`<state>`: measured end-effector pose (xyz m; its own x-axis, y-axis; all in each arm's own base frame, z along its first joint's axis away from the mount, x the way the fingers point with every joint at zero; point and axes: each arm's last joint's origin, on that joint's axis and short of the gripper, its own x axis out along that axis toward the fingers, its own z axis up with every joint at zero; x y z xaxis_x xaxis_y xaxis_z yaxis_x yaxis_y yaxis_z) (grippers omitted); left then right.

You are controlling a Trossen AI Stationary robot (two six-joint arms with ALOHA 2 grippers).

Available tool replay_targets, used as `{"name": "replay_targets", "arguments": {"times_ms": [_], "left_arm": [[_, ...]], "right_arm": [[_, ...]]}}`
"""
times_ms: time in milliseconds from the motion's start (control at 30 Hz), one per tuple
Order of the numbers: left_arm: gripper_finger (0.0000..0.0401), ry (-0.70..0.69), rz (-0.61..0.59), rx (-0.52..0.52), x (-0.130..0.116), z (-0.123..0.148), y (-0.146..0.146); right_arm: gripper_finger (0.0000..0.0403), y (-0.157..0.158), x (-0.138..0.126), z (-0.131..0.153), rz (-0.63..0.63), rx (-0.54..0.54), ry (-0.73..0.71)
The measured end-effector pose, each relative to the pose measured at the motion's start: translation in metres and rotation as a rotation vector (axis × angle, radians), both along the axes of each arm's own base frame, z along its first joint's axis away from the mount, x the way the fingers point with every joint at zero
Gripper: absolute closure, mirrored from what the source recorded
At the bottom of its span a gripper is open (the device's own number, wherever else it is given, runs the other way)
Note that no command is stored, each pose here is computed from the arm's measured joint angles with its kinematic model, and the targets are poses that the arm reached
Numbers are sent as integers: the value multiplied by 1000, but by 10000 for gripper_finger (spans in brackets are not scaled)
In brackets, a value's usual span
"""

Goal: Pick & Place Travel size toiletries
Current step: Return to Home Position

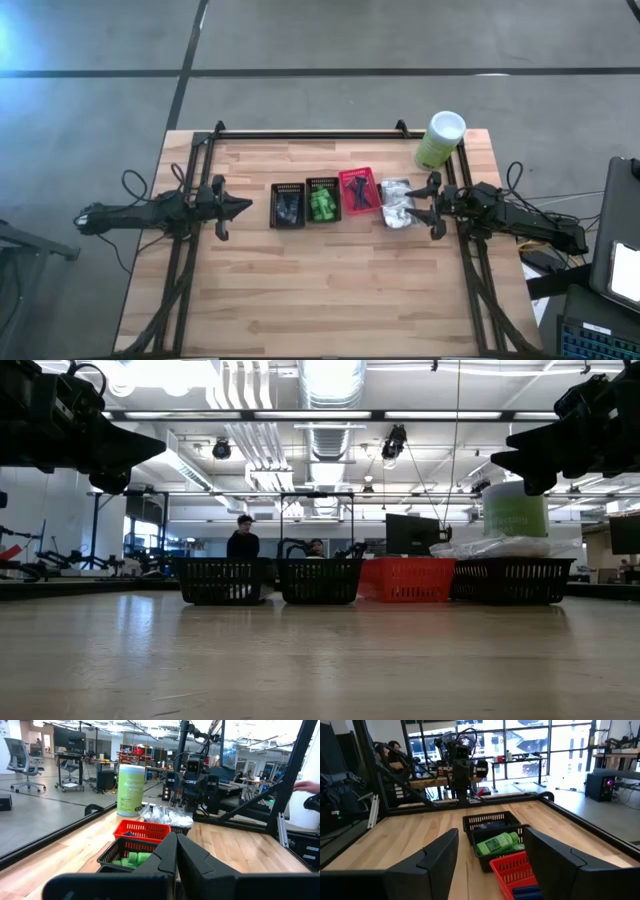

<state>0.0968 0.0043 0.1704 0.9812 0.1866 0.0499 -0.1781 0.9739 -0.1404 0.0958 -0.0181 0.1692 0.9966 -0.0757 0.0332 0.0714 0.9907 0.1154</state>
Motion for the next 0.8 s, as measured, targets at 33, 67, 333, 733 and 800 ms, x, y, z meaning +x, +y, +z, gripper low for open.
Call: {"name": "replay_targets", "arguments": {"times_ms": [33,67,333,733,800], "left_arm": [[389,0,0,0,0,0,0],[389,0,0,0,0,0,0],[389,0,0,0,0,0,0],[389,0,0,0,0,0,0],[389,0,0,0,0,0,0]], "right_arm": [[183,0,0,0,0,0,-1],[183,0,0,0,0,-1,-3],[166,0,0,0,0,2,-2],[128,0,0,0,-1,-1,-2],[123,0,0,0,-1,1,-2]]}}
